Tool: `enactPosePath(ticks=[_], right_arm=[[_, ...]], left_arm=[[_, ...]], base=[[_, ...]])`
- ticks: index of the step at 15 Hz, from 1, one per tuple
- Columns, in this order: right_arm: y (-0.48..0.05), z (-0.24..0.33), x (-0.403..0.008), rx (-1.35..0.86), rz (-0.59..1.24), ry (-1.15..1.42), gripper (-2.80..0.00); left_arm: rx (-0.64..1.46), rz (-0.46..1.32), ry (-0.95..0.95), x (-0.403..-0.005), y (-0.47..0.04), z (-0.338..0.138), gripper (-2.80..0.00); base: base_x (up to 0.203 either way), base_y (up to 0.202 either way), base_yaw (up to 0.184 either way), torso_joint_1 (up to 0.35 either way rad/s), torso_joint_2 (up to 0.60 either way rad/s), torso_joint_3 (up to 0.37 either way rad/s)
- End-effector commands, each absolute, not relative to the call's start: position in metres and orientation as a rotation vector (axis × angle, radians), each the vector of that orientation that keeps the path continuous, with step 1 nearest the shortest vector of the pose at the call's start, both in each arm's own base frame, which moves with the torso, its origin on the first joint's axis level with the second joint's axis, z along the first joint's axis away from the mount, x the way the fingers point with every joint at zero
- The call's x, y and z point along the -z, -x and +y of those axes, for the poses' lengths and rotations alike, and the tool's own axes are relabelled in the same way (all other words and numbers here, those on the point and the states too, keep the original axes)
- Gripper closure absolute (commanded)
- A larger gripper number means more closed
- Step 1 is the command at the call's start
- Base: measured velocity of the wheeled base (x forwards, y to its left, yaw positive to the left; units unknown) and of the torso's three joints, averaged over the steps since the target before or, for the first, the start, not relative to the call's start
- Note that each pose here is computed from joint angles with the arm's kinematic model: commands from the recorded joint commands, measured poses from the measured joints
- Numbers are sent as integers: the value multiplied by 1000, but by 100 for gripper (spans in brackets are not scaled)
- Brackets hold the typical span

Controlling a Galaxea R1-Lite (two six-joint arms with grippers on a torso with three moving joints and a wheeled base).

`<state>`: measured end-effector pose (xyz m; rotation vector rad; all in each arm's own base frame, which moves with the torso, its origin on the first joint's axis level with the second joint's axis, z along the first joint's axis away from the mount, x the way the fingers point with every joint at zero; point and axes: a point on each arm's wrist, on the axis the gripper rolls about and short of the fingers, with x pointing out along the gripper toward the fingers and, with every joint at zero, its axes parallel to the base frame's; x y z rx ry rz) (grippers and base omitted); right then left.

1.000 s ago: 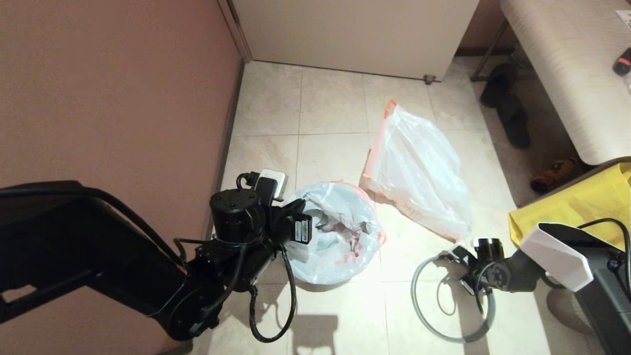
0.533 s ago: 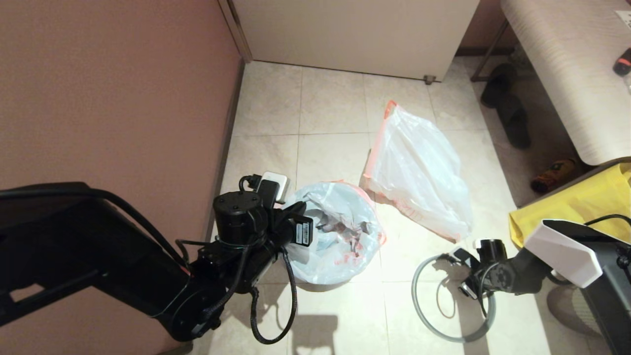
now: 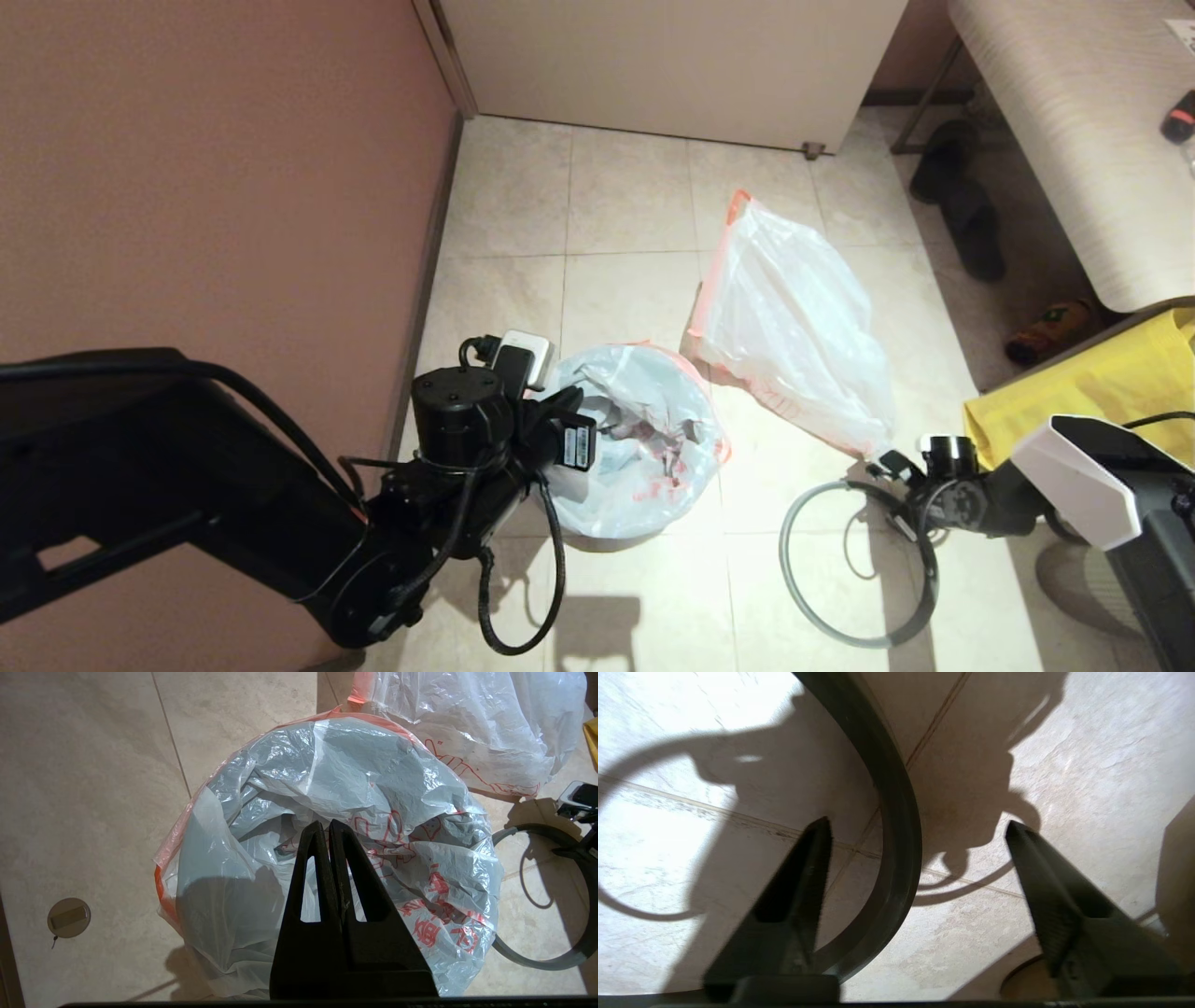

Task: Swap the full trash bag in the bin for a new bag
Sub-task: Place the trash can ring on the trash can

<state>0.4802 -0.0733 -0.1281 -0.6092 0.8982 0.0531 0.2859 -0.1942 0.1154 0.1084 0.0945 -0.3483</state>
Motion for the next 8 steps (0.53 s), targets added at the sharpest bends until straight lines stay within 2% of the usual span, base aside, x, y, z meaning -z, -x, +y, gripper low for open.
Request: enactPosePath(ticks=[1, 4, 8], right_arm=[[-481, -77, 142, -57, 921, 609, 0], [-481, -80, 161, -70, 975, 598, 0], [-476, -76, 154, -79, 988, 595, 0]], left_arm=[[346, 94, -109, -114, -287, -195, 0], [346, 97, -110, -113, -287, -195, 0], [345, 92, -108, -114, -287, -194, 0]], base=[[0, 0, 0, 0, 0, 0], [0, 0, 0, 0, 0, 0], [0, 0, 0, 0, 0, 0]])
